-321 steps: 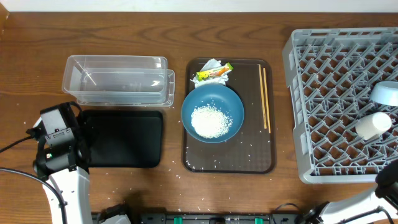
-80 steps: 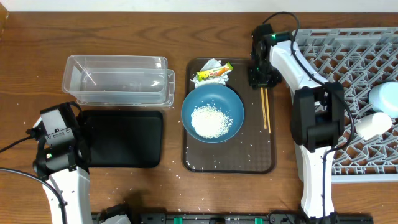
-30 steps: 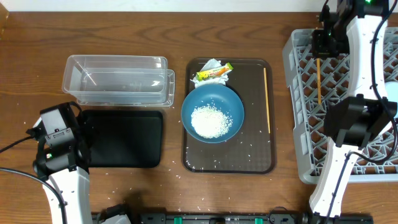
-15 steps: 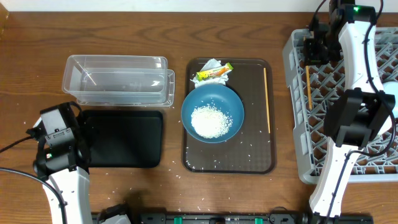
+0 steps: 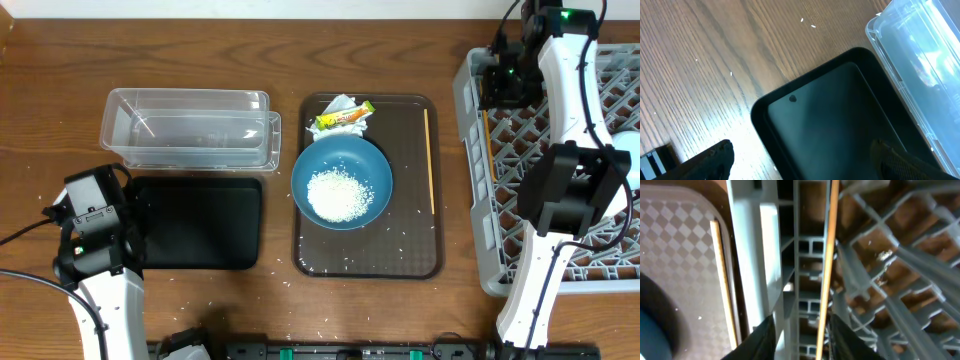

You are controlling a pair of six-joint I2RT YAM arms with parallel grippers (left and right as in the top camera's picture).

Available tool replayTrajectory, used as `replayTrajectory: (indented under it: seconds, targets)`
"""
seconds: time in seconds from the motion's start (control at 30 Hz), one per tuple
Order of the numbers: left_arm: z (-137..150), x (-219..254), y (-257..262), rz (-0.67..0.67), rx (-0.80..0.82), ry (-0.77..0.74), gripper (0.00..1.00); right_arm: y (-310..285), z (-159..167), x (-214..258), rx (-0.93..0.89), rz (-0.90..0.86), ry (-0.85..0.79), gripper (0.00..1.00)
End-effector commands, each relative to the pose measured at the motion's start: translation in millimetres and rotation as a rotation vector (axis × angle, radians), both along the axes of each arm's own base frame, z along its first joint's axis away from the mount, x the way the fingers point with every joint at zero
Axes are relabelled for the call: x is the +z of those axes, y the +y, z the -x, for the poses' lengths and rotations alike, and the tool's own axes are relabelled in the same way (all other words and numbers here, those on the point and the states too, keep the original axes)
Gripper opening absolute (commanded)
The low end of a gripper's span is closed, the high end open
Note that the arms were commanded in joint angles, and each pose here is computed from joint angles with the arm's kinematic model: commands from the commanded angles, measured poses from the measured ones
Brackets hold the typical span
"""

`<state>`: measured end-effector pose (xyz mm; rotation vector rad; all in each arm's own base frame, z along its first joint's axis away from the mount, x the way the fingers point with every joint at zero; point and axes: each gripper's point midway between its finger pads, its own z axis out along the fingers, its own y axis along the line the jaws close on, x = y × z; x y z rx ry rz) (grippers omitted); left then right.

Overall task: Sort waste into correct bins and load items into the dishwasher rack
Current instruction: 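Carry the chopstick right and insert it upright into the dish rack, then release the chopstick in the rack and raise the right gripper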

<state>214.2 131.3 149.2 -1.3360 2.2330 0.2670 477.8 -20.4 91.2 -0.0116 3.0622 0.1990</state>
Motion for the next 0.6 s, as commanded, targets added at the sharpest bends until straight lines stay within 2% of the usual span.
replayTrajectory:
  seconds: [0.0, 0.07, 0.13, 0.3, 0.57]
  targets:
    - [0, 7, 3, -0.011, 0.018, -0.018, 0.90, 40, 6, 9, 0.025, -0.060, 0.022, 0.25]
    - [0, 7, 3, -0.011, 0.018, -0.018, 0.89, 53, 11, 14, 0.049, -0.059, 0.033, 0.20]
    - [-1, 7, 3, -0.011, 0.018, -0.018, 0.90, 65, 12, 21, 0.075, -0.050, 0.016, 0.20]
    - [0, 7, 3, -0.011, 0.018, -0.018, 0.89, 62, 7, 45, -0.003, 0.070, -0.056, 0.24]
    - [0, 7, 3, -0.011, 0.018, -0.018, 0.89, 68, 10, 59, 0.002, 0.084, -0.082, 0.34]
